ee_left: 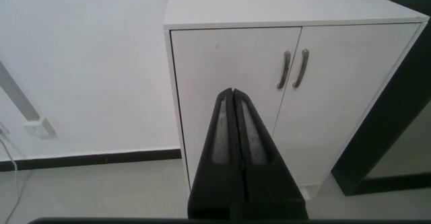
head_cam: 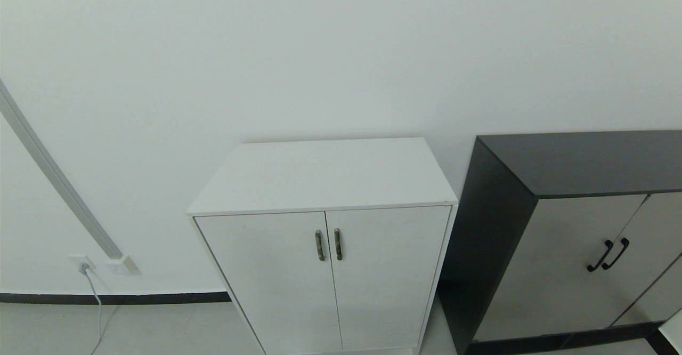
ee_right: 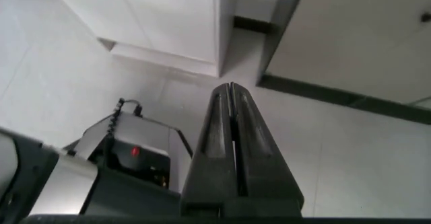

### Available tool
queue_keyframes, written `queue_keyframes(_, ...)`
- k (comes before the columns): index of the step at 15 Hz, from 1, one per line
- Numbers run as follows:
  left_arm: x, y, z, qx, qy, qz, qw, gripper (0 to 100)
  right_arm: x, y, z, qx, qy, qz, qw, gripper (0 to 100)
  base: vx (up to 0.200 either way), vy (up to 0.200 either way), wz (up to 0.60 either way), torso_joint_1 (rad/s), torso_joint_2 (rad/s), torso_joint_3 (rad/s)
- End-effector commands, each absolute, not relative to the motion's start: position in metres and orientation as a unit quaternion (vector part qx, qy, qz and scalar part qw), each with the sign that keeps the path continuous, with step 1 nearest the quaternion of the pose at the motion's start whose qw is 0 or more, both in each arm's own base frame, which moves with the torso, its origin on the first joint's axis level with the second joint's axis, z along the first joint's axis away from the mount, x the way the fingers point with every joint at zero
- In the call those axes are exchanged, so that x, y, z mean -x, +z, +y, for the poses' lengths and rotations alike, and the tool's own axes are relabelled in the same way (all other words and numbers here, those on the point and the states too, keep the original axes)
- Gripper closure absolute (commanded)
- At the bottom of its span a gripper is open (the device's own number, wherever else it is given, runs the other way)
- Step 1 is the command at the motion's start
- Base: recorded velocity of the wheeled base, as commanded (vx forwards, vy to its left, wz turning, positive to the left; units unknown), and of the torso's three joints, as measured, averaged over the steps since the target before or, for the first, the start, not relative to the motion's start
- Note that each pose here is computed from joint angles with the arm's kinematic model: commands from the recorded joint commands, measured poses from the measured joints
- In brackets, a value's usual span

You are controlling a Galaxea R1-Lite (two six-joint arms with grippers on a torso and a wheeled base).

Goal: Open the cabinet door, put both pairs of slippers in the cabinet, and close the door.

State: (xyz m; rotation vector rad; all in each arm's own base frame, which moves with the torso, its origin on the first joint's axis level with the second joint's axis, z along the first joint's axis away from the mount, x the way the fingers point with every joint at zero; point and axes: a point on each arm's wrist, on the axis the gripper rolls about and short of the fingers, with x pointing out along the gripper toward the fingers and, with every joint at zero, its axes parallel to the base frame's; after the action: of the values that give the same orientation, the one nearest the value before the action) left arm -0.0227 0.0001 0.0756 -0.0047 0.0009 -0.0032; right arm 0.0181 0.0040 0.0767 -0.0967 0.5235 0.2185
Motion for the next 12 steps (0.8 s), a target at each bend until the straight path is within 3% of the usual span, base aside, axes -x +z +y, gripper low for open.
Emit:
queue_keyframes(1, 0.023, 0.076, 0.000, 0.003, -0.002, 0.000, 1.000, 100, -0.011, 0.078, 0.002, 0.033, 0.054, 0.214, 0.975, 100, 0.000, 0.000, 0.00, 0.000, 0.00, 0.000)
queue_keyframes(12, 0.023, 0.076, 0.000, 0.005, 0.000, 0.000, 1.000, 100, 0.019, 0.077, 0.002, 0.004, 0.012, 0.027, 1.000, 100, 0.000, 0.000, 0.00, 0.000, 0.00, 0.000)
